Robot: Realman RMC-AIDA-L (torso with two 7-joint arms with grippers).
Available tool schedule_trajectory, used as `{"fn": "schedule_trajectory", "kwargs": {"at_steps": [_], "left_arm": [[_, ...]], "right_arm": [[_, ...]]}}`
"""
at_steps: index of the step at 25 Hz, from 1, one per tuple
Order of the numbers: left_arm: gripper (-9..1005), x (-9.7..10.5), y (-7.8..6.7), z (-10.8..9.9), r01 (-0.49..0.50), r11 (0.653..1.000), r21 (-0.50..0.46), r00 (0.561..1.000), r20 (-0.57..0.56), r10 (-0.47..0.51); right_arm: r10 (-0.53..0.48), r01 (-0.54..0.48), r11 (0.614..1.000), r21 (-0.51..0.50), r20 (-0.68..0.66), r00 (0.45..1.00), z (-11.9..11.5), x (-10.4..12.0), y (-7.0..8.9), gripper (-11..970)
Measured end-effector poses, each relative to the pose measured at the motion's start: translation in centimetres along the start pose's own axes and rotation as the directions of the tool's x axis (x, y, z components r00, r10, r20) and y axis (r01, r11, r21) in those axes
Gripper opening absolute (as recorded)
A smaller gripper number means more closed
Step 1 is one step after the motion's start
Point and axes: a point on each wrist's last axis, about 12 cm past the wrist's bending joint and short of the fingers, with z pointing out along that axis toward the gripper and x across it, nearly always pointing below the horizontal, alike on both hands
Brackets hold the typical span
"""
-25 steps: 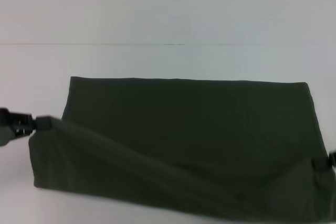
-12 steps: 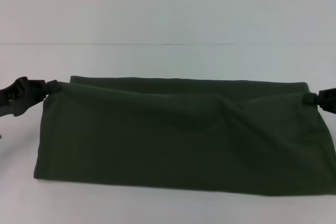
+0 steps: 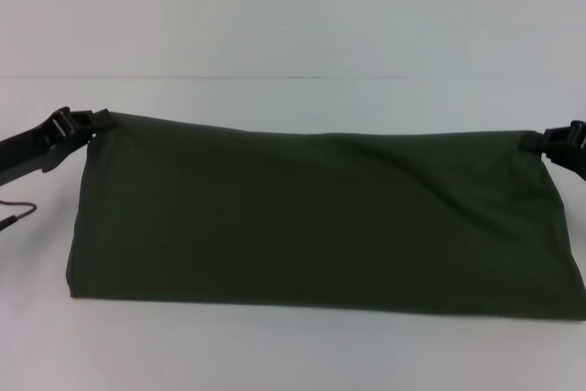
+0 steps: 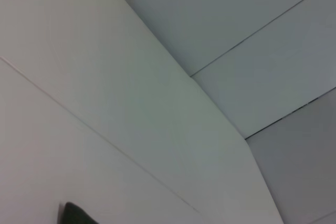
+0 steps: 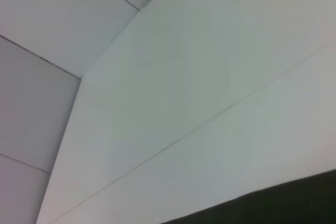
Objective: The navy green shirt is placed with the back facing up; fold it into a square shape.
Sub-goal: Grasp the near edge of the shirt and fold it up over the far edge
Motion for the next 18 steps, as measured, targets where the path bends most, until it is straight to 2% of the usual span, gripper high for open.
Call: {"fn": "schedule_trajectory", "kwargs": {"at_steps": [7,18], "left_arm": [[36,-0.2,-0.4,1.4,-0.047,0.998,-0.03,0.998,0.04,0.048],[34,0.7,-0.9,3.9,-0.108,0.99,-0.09,0.991,0.069,0.114]], "right_arm": [[-0.014,0.014,1.0,-0.003,0.066,0.998,0.3,-0.6,0.1,132],[-0.064,0.057,0.996,0.062,0.105,0.992,2.6,-0.3,0.5,147]]}}
